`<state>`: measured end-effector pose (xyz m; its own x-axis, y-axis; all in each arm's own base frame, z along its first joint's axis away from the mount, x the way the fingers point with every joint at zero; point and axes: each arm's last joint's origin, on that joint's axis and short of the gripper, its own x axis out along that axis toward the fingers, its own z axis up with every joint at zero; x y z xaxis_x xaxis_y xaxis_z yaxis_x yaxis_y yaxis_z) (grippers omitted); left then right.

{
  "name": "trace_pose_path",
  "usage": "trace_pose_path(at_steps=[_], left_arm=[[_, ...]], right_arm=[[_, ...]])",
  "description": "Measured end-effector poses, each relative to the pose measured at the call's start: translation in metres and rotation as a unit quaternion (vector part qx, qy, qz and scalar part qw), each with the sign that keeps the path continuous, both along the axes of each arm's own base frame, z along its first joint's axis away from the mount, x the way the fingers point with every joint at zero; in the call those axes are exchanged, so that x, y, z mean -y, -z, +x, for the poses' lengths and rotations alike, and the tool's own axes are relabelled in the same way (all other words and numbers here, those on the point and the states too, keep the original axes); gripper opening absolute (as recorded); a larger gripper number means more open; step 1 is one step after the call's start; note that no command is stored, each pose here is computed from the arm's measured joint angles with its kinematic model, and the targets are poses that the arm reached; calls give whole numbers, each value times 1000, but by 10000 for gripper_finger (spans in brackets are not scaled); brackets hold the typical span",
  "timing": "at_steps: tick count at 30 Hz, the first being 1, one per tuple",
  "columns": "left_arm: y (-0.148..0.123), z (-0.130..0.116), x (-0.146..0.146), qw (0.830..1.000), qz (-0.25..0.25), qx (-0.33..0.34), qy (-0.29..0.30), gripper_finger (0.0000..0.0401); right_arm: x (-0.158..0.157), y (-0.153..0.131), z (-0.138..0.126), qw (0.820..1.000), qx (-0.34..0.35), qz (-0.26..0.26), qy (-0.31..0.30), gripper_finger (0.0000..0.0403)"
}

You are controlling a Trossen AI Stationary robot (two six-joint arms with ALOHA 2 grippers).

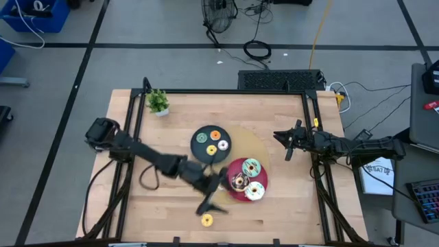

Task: Pick & Place donuts
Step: Put the small yellow doughnut on the blue plate

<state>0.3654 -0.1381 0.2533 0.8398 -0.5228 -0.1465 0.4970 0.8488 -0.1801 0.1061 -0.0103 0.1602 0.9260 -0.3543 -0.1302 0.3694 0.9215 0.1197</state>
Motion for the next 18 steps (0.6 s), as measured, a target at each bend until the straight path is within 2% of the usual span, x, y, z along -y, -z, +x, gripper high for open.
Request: trace_pose_path(at_steps=[4, 8, 12, 18], left_arm=[[-1, -17, 39, 994, 87, 58, 29, 351], [0, -32, 64, 990, 116, 63, 40, 351], [-1, -42, 79, 991, 125, 10, 48, 351], [-6, -47, 92, 972, 215, -87, -27, 351]], right_arm=[[0, 0, 0, 1000, 0, 0, 0, 55], [0, 0, 0, 1000, 0, 0, 0, 55], [0, 0, 0, 1000, 0, 0, 0, 55], [0, 0, 0, 1000, 1, 0, 0, 55]])
